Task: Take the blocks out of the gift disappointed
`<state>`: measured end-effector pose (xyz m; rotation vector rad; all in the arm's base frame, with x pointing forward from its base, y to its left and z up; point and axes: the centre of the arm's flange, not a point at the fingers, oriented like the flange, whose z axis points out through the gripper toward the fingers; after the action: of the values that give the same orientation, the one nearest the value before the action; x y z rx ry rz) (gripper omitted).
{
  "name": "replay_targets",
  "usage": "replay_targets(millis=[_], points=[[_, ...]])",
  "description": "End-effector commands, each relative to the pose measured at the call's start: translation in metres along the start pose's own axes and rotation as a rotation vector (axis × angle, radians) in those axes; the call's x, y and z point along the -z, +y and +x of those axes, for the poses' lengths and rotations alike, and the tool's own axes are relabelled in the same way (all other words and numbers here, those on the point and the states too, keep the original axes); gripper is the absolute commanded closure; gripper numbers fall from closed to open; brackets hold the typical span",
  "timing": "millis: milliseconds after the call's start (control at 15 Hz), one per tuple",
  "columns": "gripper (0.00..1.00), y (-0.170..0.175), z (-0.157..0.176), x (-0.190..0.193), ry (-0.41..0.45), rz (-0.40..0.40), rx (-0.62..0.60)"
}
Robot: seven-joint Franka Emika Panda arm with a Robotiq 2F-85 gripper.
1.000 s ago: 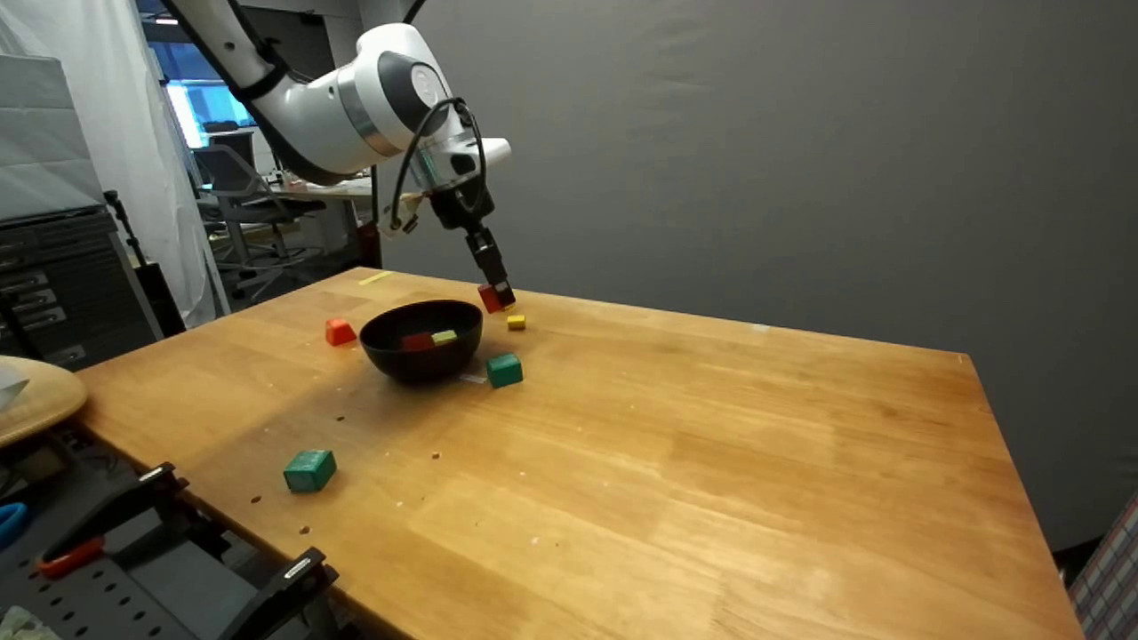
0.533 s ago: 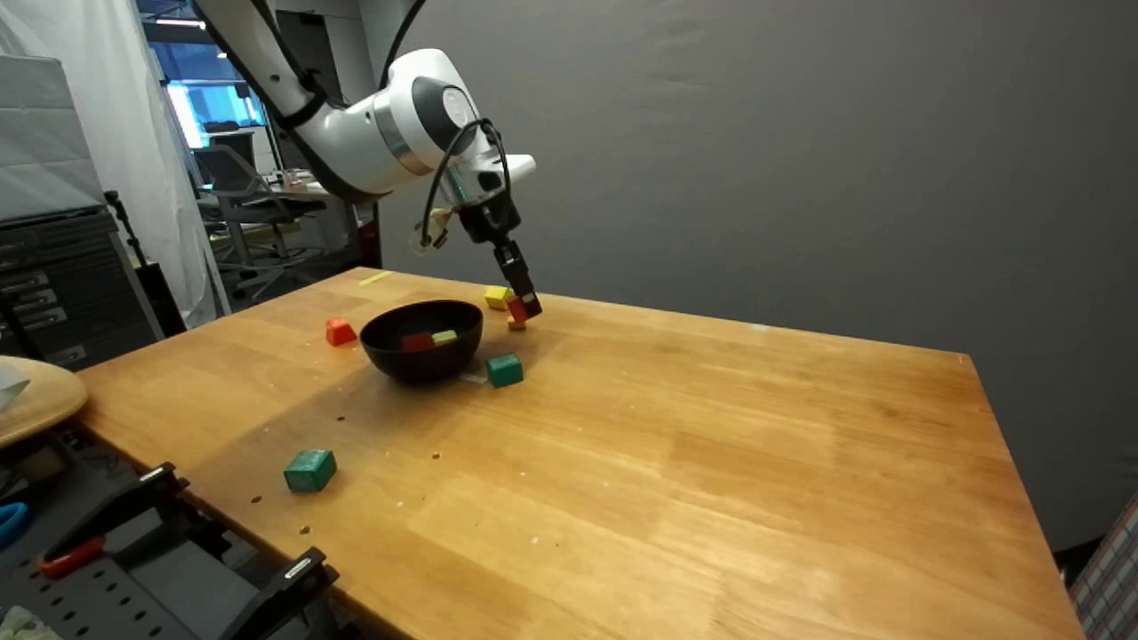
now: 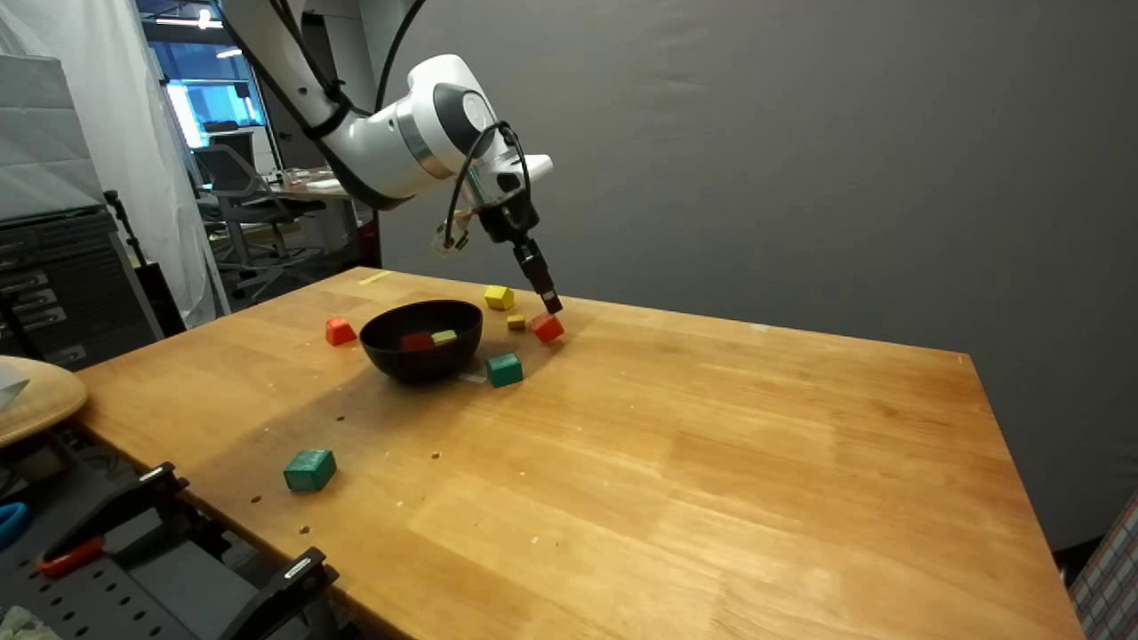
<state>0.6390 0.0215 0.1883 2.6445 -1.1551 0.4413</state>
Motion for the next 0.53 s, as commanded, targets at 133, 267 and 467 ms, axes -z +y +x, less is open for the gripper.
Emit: replay_targets(millis=[133, 267, 467], points=[[0.05, 0.002, -0.014, 0.048, -0.036, 0.013, 0.267], [0.0, 0.017, -0.03, 0.083, -0.066, 0.025, 0.374], [0.0, 0.039, -0.056, 0.124, -0.099, 0.039, 0.537]])
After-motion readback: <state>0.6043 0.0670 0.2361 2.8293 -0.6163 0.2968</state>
